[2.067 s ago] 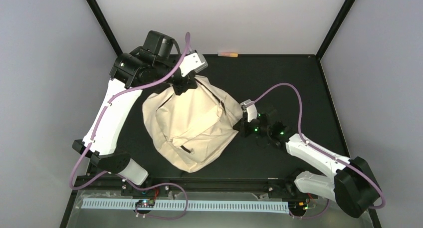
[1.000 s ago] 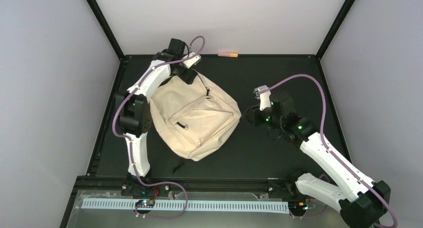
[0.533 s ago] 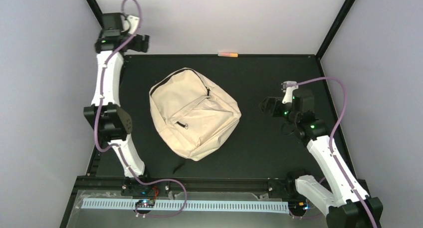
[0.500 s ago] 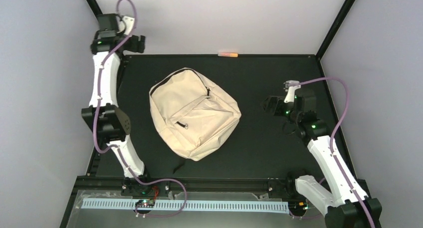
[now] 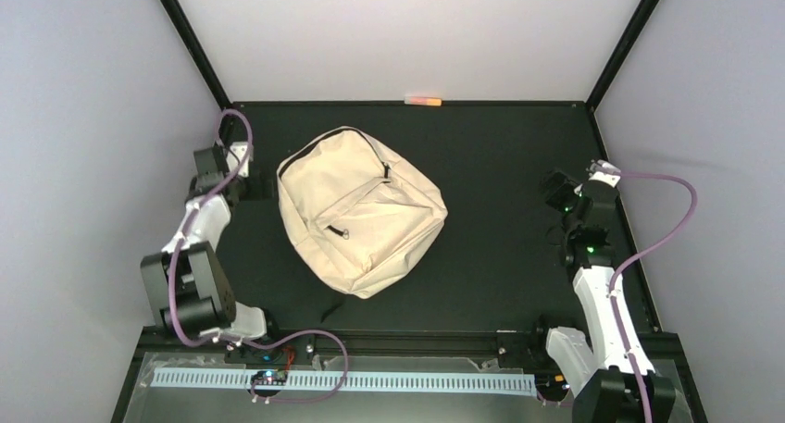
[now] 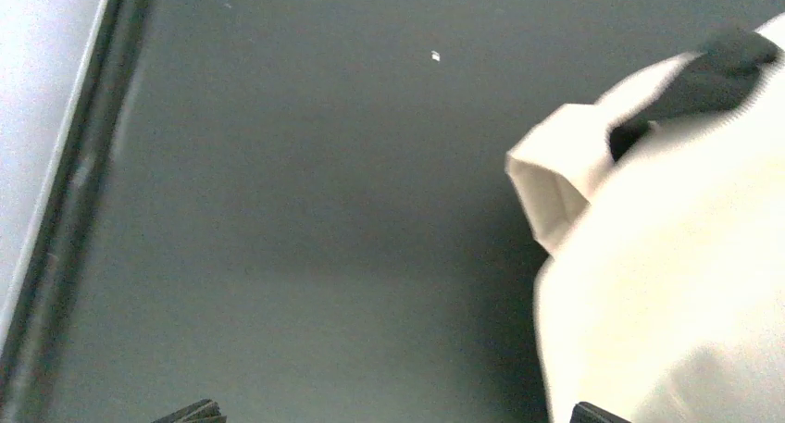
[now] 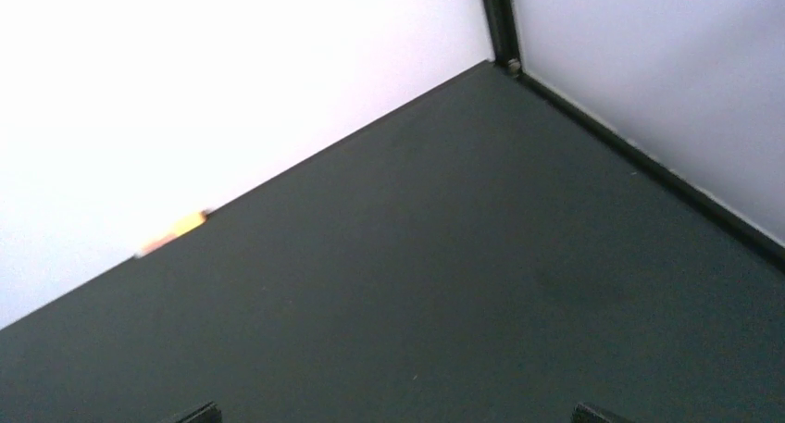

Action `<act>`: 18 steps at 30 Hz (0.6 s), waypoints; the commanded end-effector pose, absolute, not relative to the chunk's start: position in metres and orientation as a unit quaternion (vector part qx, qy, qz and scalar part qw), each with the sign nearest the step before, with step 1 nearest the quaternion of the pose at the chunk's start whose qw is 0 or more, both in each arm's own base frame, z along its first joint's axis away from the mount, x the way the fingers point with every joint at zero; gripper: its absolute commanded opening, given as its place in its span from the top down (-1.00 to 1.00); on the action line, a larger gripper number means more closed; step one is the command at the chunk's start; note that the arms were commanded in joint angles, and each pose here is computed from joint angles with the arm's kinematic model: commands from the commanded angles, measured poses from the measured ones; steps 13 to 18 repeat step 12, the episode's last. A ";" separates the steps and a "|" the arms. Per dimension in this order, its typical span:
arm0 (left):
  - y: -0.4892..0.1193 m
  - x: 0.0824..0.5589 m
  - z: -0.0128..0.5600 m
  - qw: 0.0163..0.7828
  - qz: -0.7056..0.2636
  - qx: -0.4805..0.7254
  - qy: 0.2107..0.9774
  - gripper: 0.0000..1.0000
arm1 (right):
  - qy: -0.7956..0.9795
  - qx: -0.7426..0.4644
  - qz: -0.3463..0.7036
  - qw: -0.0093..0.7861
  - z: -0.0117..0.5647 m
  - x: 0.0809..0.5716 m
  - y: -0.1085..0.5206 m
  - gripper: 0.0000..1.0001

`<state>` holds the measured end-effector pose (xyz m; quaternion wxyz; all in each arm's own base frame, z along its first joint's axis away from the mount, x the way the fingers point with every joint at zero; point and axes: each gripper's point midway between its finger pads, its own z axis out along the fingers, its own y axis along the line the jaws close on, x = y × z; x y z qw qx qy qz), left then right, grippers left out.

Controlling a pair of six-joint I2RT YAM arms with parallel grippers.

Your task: Pack the student bag

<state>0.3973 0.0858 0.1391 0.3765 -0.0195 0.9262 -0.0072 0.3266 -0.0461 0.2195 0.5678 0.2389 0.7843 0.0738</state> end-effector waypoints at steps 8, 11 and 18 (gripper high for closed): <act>0.038 0.384 0.163 0.579 -0.062 -0.002 0.813 -0.98 | 0.717 0.349 -0.034 0.602 0.184 0.307 -0.100 -1.00; 0.034 0.383 0.158 0.585 -0.053 0.006 0.810 -0.98 | 0.714 0.354 -0.038 0.602 0.176 0.305 -0.103 -1.00; 0.033 0.384 0.156 0.584 -0.054 0.006 0.810 -0.98 | 0.717 0.352 -0.038 0.601 0.175 0.305 -0.102 -1.00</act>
